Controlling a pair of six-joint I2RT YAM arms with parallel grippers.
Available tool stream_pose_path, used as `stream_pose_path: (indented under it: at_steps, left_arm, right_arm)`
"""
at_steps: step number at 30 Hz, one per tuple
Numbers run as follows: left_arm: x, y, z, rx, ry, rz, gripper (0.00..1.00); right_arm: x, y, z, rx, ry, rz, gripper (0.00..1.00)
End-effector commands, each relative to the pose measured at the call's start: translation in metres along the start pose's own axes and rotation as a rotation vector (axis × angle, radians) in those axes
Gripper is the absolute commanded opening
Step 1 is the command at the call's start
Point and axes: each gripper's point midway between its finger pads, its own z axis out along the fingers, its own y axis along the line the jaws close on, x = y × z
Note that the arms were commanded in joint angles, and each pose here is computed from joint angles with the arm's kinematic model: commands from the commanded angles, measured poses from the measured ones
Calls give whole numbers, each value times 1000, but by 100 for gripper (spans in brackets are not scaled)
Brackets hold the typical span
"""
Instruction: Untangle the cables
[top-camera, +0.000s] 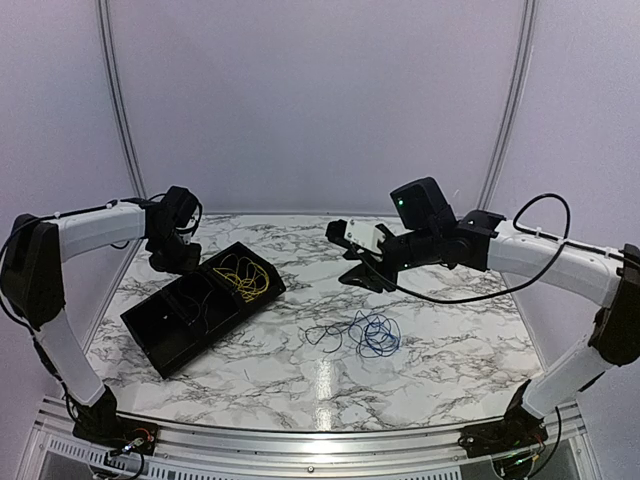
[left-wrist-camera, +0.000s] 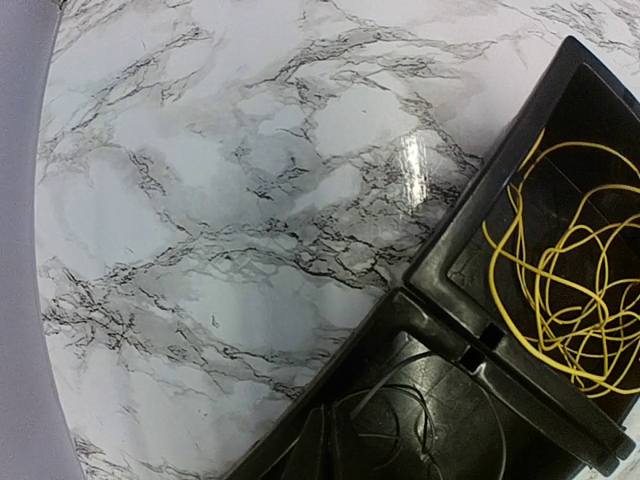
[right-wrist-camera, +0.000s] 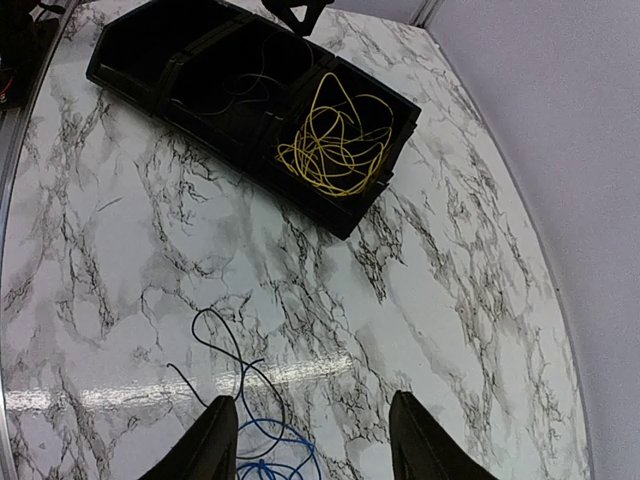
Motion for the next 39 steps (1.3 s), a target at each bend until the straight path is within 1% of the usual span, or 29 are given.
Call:
stream_pose_path:
  at_steps: [1, 5, 12, 19, 21, 23, 27, 30, 32, 34, 37, 39]
  left_arm:
    - [16, -8, -9, 48, 27, -19, 4]
    - [25, -15, -1, 57, 49, -17, 4]
    - [37, -39, 13, 73, 70, 18, 3]
    - [58, -47, 31, 62, 113, 42, 1]
    - [56, -47, 31, 61, 109, 43, 1]
    - [40, -48, 19, 68, 70, 40, 2]
    - [-17, -45, -31, 71, -101, -2, 11]
    - [-42, -43, -55, 80, -183, -33, 26]
    - [-47, -44, -65, 88, -209, -57, 37]
    - [-48, -48, -73, 109, -228, -74, 42]
    - [-40, -57, -78, 139, -230, -63, 45]
    - [-33, -62, -82, 156, -231, -66, 45]
  right_arm:
    - [-5, -4, 2, -1, -15, 12, 52]
    - [-6, -4, 5, -8, -16, 16, 52]
    - [-5, -4, 9, -15, -13, 22, 52]
    - [-3, -4, 11, -15, -6, 21, 52]
    - [-1, -4, 12, -17, -2, 21, 52]
    - [1, -4, 13, -18, 3, 20, 52]
    - [20, 4, 21, -49, 42, -6, 53]
    - [44, 21, 31, -119, 85, -77, 55]
    - [56, 35, 39, -206, 109, -108, 59]
    - [63, 41, 48, -274, 119, -131, 61]
    - [66, 43, 67, -332, 130, -133, 63]
    - [75, 45, 83, -363, 164, -140, 65]
